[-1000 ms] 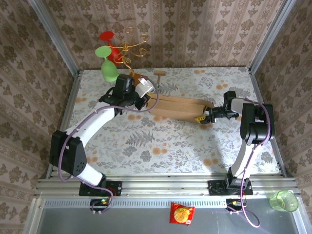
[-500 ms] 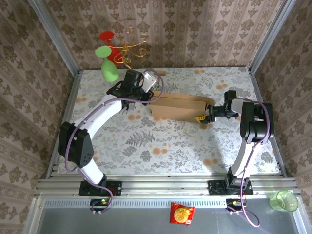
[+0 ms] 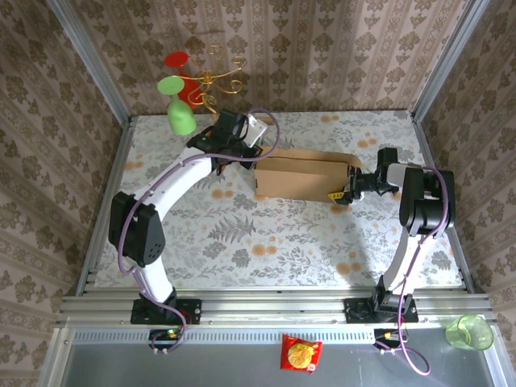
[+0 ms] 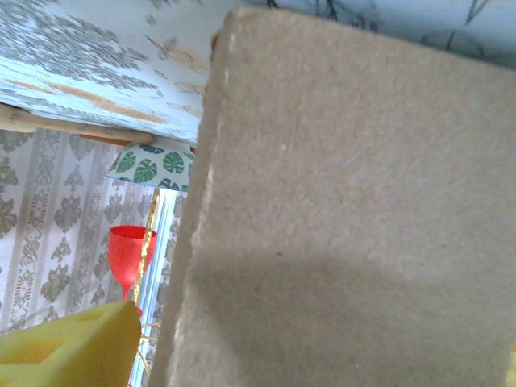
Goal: Fold the paper box
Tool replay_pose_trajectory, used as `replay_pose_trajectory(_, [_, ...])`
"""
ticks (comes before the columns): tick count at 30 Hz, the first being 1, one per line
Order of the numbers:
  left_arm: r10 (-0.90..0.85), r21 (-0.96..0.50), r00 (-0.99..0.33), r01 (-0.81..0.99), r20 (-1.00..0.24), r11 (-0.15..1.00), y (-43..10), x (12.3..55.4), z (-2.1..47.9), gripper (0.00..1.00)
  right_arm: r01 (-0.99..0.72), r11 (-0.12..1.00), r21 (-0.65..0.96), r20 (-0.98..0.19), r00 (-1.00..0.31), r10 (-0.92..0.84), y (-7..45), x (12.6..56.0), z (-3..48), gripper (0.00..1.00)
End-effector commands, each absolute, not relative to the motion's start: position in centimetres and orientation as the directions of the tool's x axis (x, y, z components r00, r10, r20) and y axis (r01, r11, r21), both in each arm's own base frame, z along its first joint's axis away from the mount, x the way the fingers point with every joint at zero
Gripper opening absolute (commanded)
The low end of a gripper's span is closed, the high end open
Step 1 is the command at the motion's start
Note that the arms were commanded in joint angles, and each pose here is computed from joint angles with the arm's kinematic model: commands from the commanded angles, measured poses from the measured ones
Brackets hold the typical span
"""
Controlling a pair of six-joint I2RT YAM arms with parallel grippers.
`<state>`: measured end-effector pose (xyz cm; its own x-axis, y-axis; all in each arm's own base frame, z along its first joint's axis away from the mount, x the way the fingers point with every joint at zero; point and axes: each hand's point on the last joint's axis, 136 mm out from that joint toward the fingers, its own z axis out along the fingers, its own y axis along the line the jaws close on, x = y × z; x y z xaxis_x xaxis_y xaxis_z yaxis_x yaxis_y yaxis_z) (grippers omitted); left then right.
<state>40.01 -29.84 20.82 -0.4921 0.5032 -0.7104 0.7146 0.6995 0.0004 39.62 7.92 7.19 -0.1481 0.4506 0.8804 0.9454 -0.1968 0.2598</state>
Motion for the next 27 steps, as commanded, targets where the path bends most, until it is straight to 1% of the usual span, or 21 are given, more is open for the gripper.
replay_pose_trajectory(1, [0.575, -0.025, -0.591, 0.709, -0.566, 0.705, -29.2, 37.7, 16.5, 0.00, 0.941, -0.203, 0.271, 0.848, -0.134, 0.512, 6.6, 39.7, 7.9, 0.82])
replay_pose_trajectory(7, [0.585, -0.007, -0.585, 0.710, -0.561, 0.704, -29.4, 37.9, 16.5, 0.00, 0.933, -0.168, 0.320, 0.798, -0.170, 0.578, 4.9, 39.0, 9.6, 0.83])
replay_pose_trajectory(16, [0.592, 0.000, -0.590, 0.709, -0.549, 0.705, -29.6, 37.9, 15.9, 0.00, 0.917, -0.160, 0.367, 0.749, -0.189, 0.635, 2.5, 38.2, 10.9, 0.84])
replay_pose_trajectory(19, [0.587, -0.001, -0.592, 0.705, -0.553, 0.710, -29.6, 38.0, 15.9, 0.00, 0.910, -0.123, 0.397, 0.689, -0.206, 0.695, 0.5, 37.4, 12.0, 0.84])
replay_pose_trajectory(22, [0.590, 0.002, -0.589, 0.707, -0.552, 0.708, -29.6, 38.0, 15.9, 0.00, 0.895, -0.069, 0.441, 0.576, -0.223, 0.786, -2.3, 36.6, 13.7, 0.83])
replay_pose_trajectory(24, [0.590, 0.002, -0.589, 0.707, -0.553, 0.707, -29.6, 38.0, 15.9, 0.00, 0.872, -0.011, 0.489, 0.461, -0.248, 0.852, -4.2, 36.3, 15.3, 0.83])
replay_pose_trajectory(26, [0.591, 0.002, -0.590, 0.707, -0.550, 0.707, -29.6, 38.0, 15.9, 0.00, 0.837, 0.089, 0.540, 0.315, -0.299, 0.901, -5.7, 36.6, 17.3, 0.80])
replay_pose_trajectory(27, [0.593, 0.002, -0.589, 0.709, -0.549, 0.705, -29.6, 38.0, 15.9, 0.00, 0.810, 0.172, 0.560, 0.209, -0.339, 0.917, -6.5, 36.8, 18.5, 0.77])
